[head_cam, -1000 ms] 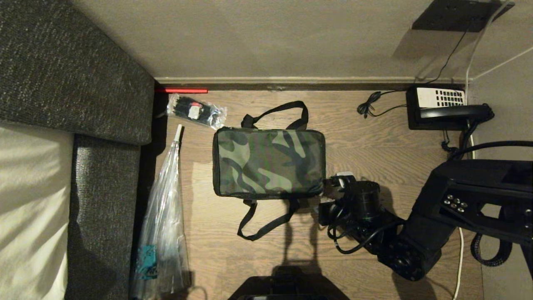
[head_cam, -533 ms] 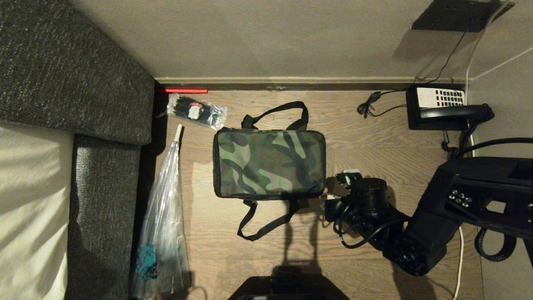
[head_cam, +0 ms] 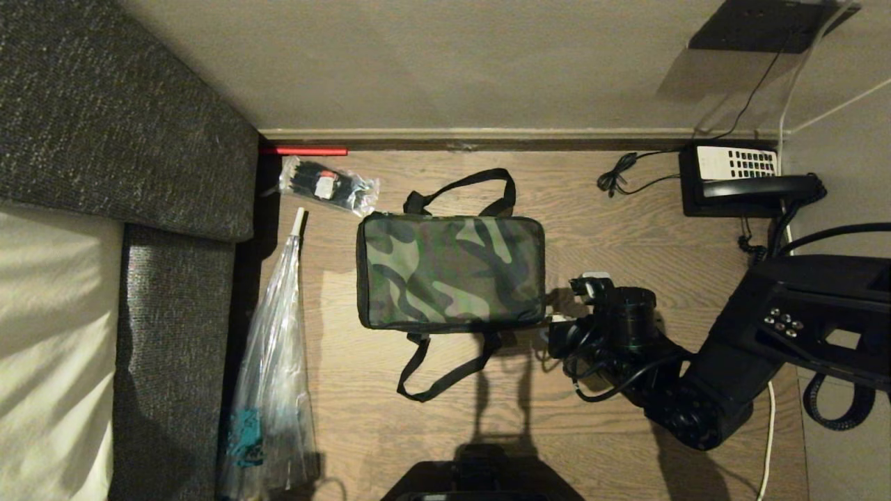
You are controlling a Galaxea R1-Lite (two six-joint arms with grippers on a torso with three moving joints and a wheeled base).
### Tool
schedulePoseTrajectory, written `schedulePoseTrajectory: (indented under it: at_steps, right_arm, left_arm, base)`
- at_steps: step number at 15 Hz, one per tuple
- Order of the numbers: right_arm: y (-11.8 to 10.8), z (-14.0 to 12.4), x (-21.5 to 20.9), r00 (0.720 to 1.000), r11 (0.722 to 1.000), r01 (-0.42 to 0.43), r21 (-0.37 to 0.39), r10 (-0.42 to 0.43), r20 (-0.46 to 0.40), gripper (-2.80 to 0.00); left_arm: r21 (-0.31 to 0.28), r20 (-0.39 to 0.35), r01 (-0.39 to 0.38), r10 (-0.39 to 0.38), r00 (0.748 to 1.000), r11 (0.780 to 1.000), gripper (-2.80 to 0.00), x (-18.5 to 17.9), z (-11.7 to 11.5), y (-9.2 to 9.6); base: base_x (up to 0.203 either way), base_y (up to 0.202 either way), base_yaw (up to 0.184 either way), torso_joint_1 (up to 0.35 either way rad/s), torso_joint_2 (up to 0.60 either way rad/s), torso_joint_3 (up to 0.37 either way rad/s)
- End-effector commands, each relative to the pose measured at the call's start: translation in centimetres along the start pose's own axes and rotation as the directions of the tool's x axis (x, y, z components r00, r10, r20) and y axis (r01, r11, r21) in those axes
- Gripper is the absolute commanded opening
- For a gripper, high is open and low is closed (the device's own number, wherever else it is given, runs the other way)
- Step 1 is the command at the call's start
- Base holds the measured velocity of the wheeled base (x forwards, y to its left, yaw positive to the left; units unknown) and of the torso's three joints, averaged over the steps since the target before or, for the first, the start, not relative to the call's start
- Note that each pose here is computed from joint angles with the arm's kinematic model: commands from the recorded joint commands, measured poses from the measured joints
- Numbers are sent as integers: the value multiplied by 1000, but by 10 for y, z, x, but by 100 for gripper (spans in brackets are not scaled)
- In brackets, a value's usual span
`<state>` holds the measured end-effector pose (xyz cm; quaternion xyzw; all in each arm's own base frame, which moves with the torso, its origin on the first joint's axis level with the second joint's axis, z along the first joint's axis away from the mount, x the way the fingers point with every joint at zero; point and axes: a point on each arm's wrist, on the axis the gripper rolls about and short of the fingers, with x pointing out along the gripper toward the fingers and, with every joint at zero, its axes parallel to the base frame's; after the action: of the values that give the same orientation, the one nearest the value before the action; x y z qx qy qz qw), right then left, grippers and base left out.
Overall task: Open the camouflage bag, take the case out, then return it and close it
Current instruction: Open the top of the storage box
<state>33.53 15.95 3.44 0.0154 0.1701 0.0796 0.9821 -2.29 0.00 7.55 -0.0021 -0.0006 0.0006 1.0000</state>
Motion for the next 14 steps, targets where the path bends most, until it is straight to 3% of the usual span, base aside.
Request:
schedulePoseTrajectory:
  at_steps: [1,14]
  right_arm:
    - [0,5,-1,1000,1000,-3,6,3,19,-280]
    - [0,17,4,998,1000,0,12,-1,62,-280]
  left_arm:
    - [0,-1,0,0,1000,1000,-280,0,0,0]
    - [0,-2,0,0,1000,1000,-280,0,0,0]
  base:
    - [0,0,0,0,0,0]
    - [0,0,0,0,0,0]
